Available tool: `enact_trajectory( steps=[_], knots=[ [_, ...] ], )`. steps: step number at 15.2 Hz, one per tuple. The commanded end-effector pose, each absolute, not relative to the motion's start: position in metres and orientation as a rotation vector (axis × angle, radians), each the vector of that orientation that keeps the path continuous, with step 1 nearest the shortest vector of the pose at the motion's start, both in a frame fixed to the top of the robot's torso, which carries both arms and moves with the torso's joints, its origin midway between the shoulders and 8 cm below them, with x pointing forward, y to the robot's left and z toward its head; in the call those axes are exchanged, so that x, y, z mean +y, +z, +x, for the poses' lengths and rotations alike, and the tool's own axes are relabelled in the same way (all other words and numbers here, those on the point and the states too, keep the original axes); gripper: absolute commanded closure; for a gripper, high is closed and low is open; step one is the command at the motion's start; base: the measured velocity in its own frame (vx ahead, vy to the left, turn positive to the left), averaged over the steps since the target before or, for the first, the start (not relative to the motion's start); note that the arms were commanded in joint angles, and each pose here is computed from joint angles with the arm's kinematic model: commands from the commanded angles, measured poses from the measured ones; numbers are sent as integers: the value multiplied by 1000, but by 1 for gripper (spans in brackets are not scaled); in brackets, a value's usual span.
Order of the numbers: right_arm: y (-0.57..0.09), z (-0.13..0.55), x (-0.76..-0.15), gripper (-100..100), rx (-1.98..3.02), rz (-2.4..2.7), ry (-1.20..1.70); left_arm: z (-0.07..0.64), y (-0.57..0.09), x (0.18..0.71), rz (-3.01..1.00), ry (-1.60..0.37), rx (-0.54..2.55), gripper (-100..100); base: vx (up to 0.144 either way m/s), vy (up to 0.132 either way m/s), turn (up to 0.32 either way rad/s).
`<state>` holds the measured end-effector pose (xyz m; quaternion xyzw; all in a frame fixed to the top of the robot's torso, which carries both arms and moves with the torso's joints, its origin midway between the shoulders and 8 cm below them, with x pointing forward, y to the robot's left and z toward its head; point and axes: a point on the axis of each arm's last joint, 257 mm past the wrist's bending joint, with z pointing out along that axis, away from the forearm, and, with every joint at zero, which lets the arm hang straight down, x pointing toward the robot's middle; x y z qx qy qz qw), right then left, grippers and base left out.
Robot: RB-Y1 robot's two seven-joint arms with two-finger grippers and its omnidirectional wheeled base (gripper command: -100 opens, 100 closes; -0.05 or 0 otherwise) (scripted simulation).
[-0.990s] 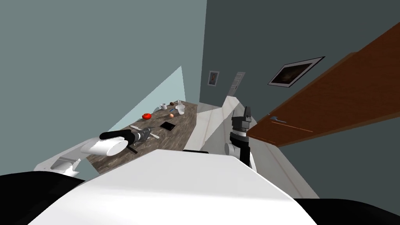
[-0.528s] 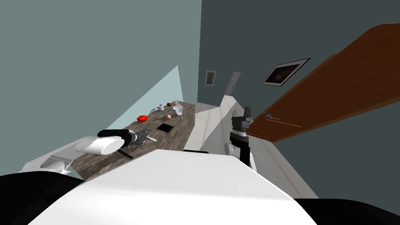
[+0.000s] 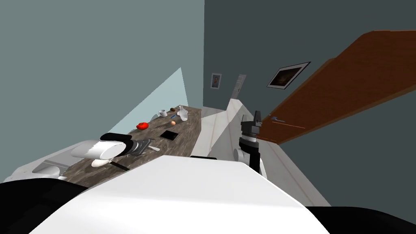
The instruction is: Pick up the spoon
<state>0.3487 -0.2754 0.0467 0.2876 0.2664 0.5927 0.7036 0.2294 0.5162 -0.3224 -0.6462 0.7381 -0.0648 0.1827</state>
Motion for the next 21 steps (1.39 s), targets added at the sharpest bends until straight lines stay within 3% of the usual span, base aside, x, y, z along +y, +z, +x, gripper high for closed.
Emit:
enact_trajectory(
  steps=[1, 15, 16, 21],
  knots=[
    [47, 349, -275, 0, 593, 640, 1318, 219, -325, 517, -1849, -148, 2107, -100, 27, 15, -89],
    [47, 349, -275, 0, 593, 640, 1318, 181, -346, 526, -1954, -41, 2163, -100, 13, 10, -74],
    [47, 349, -275, 0, 593, 640, 1318, 181, -347, 527, -1953, -42, 2162, 100, 0, 0, 0],
    [47, 349, -275, 0, 593, 640, 1318, 186, -333, 523, -1939, -42, 2179, 100, 0, 0, 24]
  ],
)
